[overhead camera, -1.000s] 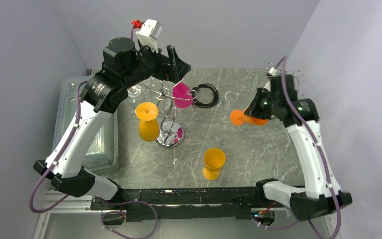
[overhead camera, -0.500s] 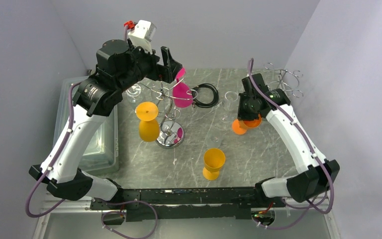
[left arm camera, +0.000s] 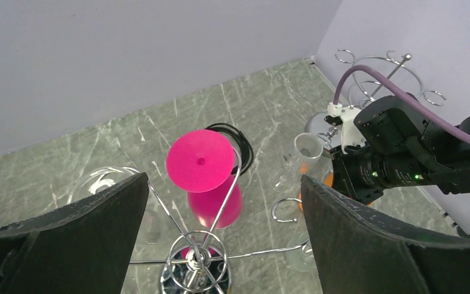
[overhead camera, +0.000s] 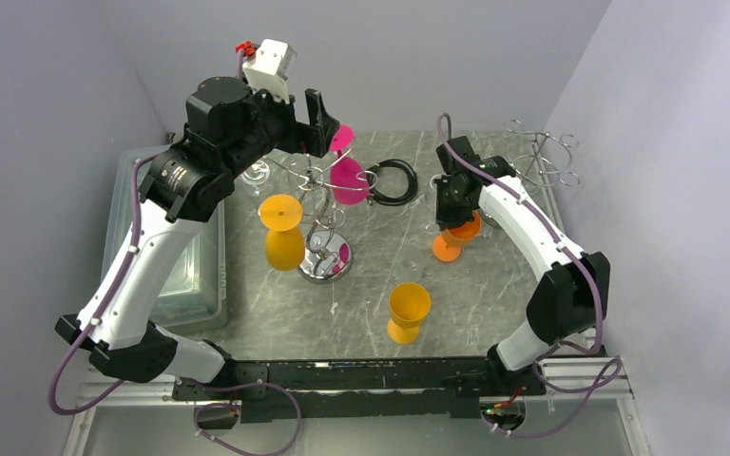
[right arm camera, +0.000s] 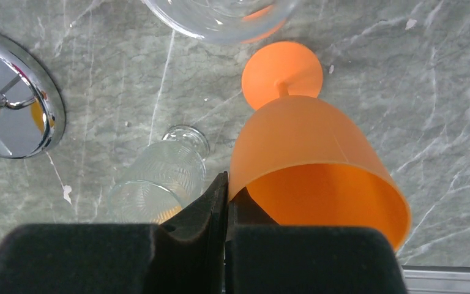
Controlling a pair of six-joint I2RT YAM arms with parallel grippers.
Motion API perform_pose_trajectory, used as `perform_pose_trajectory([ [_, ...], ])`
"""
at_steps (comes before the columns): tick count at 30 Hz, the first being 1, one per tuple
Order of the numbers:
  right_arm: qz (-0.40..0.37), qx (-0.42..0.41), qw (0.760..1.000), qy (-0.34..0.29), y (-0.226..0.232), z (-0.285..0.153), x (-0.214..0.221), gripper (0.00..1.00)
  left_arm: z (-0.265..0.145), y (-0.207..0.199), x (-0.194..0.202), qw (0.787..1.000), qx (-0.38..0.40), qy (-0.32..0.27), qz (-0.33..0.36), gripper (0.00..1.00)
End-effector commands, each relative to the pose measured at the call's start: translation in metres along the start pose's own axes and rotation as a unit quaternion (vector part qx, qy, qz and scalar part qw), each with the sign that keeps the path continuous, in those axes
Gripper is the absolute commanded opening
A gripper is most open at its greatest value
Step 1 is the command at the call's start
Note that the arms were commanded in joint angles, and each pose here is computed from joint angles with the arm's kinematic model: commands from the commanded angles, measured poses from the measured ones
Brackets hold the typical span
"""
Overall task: Take the wine glass off the wine glass rack
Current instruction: Place the wine glass at the center of the board.
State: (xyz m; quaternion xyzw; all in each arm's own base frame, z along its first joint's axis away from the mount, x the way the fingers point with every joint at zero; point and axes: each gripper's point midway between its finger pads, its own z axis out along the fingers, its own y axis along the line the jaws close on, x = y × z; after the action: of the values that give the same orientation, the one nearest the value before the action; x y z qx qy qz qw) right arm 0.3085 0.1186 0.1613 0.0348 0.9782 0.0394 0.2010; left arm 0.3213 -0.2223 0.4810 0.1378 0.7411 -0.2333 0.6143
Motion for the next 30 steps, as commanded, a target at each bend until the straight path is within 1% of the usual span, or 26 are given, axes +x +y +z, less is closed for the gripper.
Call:
perform_pose_trajectory([
  [1,-0.017,-0.025,0.999,-0.030,0.017,-0.007,-0.020,0.00,-0.015,0.004,-0.019,0.999,-0.011,-0.029,0.012,0.99],
  [11,-0.028,-0.019,0.999,-0.006,0.024,0.006,-0.012,0.00,-0.011,0.006,-0.017,0.999,-0.016,-0.027,0.018,0.99],
  [12,-0.028,-0.019,0.999,-0.005,0.024,0.007,-0.012,0.01,-0.011,0.006,-0.017,0.999,-0.016,-0.026,0.019,0.99],
  [17,-0.031,-0.012,0.999,-0.007,0.024,0.005,-0.014,0.14,-0.012,0.008,-0.015,0.999,-0.021,-0.024,0.021,0.99],
  [22,-0.031,-0.016,0.999,-0.022,0.027,-0.006,-0.020,0.31,-0.013,0.009,-0.013,0.999,-0.023,-0.021,0.022,0.99],
  [30,-0.025,-0.023,0.998,-0.052,0.029,-0.029,-0.031,0.45,-0.018,0.011,-0.011,0.999,-0.026,-0.011,0.024,0.99],
])
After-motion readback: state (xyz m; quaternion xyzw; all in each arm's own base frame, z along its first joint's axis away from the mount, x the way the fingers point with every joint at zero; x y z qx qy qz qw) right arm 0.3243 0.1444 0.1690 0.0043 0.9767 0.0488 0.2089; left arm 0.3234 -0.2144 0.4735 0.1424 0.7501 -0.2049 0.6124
